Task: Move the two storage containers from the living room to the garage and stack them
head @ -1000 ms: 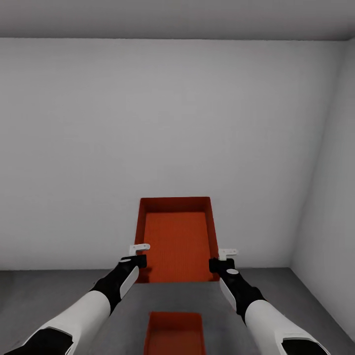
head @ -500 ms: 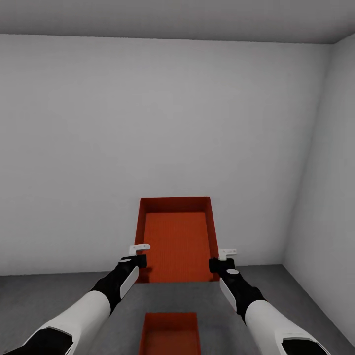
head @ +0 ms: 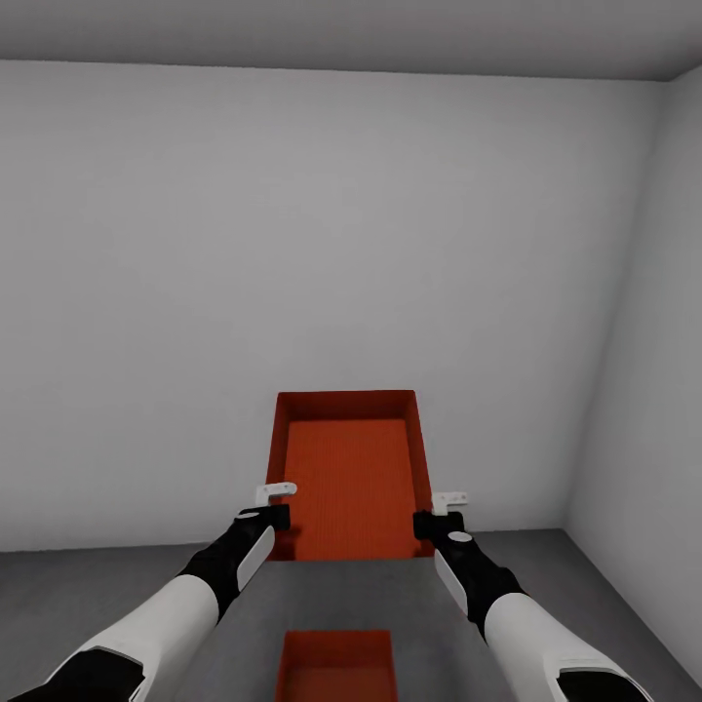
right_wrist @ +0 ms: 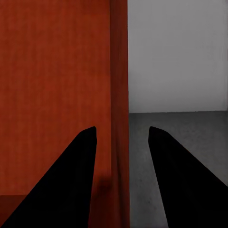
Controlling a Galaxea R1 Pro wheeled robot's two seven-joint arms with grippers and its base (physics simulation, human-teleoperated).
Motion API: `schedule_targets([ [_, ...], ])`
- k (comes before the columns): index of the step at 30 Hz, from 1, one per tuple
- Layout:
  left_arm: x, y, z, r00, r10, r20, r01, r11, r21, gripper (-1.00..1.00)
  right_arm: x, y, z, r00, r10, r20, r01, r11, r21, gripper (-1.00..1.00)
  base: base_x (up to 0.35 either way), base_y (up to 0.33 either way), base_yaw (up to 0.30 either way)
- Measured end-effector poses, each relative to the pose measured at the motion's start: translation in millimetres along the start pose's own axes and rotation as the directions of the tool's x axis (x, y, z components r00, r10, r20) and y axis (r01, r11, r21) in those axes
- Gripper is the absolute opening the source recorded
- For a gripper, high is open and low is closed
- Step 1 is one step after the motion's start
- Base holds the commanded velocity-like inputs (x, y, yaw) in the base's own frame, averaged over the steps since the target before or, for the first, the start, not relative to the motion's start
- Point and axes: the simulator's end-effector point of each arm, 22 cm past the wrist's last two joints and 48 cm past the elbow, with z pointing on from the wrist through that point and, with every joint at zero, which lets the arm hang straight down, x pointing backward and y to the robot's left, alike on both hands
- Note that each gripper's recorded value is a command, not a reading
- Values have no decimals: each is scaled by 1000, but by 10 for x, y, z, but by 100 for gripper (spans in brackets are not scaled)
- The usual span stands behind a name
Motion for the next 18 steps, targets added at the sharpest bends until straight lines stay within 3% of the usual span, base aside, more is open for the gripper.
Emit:
schedule_targets([
  [9, 3, 2, 1, 1000, 0, -2, 0, 1000, -1, -100, 4, 1, 1, 1000, 0, -2, 0, 1000, 0, -100, 299, 0, 0],
  [14, 5, 2, 6, 1000, 0, -2, 0, 1000, -1, -100, 6, 1, 5, 1000, 0, -2, 0, 1000, 0, -100, 75, 8, 0],
  [18, 4, -1, 2, 1000, 0, -2, 0, 1000, -1, -100, 6, -2, 3, 1000, 1, -2, -1, 1000, 0, -100, 140, 183, 0],
])
